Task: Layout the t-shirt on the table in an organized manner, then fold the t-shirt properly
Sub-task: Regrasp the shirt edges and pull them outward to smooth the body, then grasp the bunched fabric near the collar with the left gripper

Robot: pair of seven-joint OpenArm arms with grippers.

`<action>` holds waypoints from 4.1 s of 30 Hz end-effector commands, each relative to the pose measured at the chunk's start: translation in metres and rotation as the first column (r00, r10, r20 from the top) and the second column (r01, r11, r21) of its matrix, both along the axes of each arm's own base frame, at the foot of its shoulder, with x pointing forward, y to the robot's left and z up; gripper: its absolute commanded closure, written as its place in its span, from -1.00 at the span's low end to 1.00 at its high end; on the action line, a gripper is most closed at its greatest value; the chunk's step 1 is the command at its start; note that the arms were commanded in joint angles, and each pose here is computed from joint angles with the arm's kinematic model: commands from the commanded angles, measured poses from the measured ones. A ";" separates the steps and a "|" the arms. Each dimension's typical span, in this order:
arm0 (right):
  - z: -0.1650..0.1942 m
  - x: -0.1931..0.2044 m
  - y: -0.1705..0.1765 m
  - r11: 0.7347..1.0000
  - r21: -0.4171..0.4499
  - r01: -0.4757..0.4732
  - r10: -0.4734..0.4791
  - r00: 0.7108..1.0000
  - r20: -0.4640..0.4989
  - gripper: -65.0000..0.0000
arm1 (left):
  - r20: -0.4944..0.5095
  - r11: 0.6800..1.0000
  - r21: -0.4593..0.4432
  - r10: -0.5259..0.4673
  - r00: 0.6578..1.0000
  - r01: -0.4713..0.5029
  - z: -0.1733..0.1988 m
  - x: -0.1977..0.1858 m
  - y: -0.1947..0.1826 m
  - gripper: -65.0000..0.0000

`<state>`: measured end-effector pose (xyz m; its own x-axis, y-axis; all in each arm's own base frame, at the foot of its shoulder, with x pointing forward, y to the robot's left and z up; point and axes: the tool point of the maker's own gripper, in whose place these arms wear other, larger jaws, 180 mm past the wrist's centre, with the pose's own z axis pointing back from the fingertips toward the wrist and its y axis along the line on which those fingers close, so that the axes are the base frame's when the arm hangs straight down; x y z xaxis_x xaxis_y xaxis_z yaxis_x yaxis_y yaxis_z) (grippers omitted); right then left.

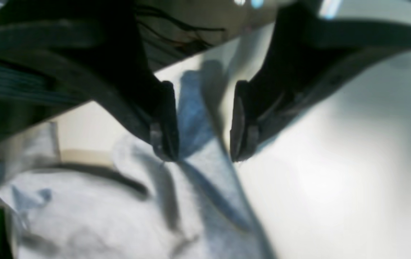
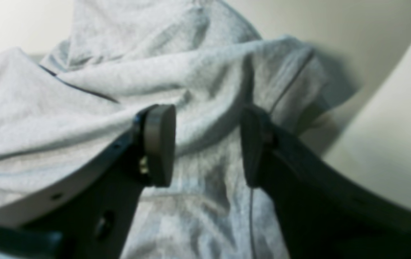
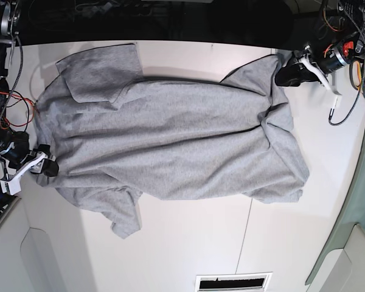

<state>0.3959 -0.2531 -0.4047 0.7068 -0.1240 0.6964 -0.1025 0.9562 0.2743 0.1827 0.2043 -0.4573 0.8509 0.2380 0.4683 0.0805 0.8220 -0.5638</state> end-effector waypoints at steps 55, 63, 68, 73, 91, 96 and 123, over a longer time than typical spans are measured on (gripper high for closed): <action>-0.005 -0.008 0.004 1.000 0.007 -0.006 0.006 1.000 -0.011 0.10 | 0.303 0.821 0.155 -0.569 0.764 0.550 0.074 0.021 -0.194 -0.07; -0.007 -0.007 0.012 1.000 0.024 -0.010 0.010 1.000 -0.009 0.10 | 0.285 0.816 0.114 -0.573 0.768 0.566 0.069 0.024 -0.207 -0.07; -0.009 -0.006 0.021 0.999 0.041 -0.015 0.015 1.000 -0.009 0.10 | 0.330 0.880 0.074 -0.466 0.821 0.469 0.087 0.045 -0.181 -0.07; -0.009 -0.006 0.023 0.999 0.044 -0.015 0.016 1.000 -0.008 0.10 | 0.264 0.864 0.113 -0.503 0.823 0.491 0.075 0.037 -0.169 -0.06; -0.009 -0.006 0.023 0.999 0.044 -0.015 0.016 1.000 -0.008 0.10 | 0.210 0.982 -0.105 -0.136 0.968 0.160 0.070 0.004 -0.106 -0.06; -0.009 -0.006 0.023 0.999 0.044 -0.016 0.016 1.000 -0.009 0.10 | 0.145 0.977 -0.184 -0.079 0.986 0.105 0.050 -0.006 -0.120 -0.06; -0.009 -0.006 0.023 0.999 0.044 -0.016 0.016 1.000 -0.009 0.10 | 0.136 0.971 -0.209 -0.087 0.987 0.114 0.030 0.018 -0.146 -0.06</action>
